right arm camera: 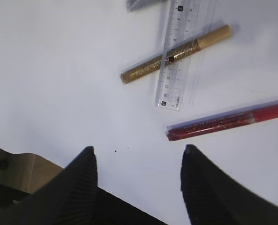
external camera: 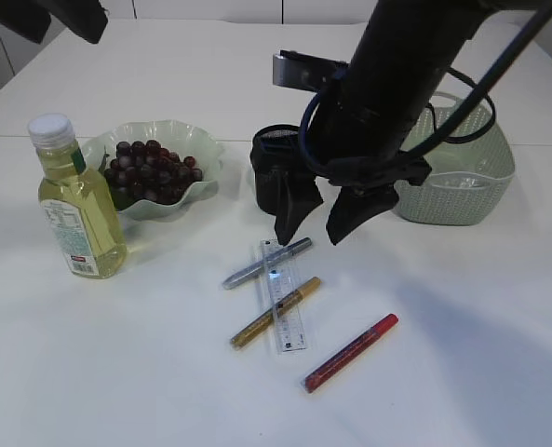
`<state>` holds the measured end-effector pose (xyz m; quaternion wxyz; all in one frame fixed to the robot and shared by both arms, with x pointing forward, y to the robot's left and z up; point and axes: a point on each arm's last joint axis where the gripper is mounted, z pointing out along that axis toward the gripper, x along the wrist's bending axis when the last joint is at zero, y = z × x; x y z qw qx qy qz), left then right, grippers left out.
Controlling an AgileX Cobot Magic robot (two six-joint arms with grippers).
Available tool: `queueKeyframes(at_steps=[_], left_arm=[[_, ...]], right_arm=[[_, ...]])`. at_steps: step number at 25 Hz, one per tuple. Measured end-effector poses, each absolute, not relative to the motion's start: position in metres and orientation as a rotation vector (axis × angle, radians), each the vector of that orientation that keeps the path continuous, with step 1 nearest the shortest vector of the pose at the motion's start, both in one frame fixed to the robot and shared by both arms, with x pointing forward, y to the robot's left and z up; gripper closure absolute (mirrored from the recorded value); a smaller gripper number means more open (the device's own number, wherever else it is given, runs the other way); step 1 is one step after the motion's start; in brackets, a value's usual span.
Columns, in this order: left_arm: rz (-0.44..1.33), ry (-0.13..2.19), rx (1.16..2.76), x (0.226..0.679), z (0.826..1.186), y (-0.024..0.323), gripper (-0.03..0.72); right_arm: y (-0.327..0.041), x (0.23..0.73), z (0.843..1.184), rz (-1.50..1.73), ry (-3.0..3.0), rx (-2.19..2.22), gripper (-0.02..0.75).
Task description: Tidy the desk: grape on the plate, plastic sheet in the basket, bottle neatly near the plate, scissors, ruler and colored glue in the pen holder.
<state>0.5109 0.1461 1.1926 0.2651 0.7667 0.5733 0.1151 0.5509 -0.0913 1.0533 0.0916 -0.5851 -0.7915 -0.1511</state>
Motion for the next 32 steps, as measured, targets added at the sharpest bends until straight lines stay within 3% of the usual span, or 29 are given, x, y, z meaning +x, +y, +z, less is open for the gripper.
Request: queueKeyframes(at_steps=[17,25,32], left_arm=[[0.322,1.5,2.08,0.503,1.201,0.15,0.303],[0.332,1.481,2.095,0.503,1.201,0.15,0.306],[0.337,1.486,2.107,0.503,1.199,0.151,0.306]], right_arm=[[-0.073,0.589,1.024,-0.415,-2.404,-1.824,0.286],[-0.05,0.604,0.971,-0.285,-2.41,-1.841,0.286],[-0.039,0.627,0.953,-0.212,-2.452,-1.855,0.286]])
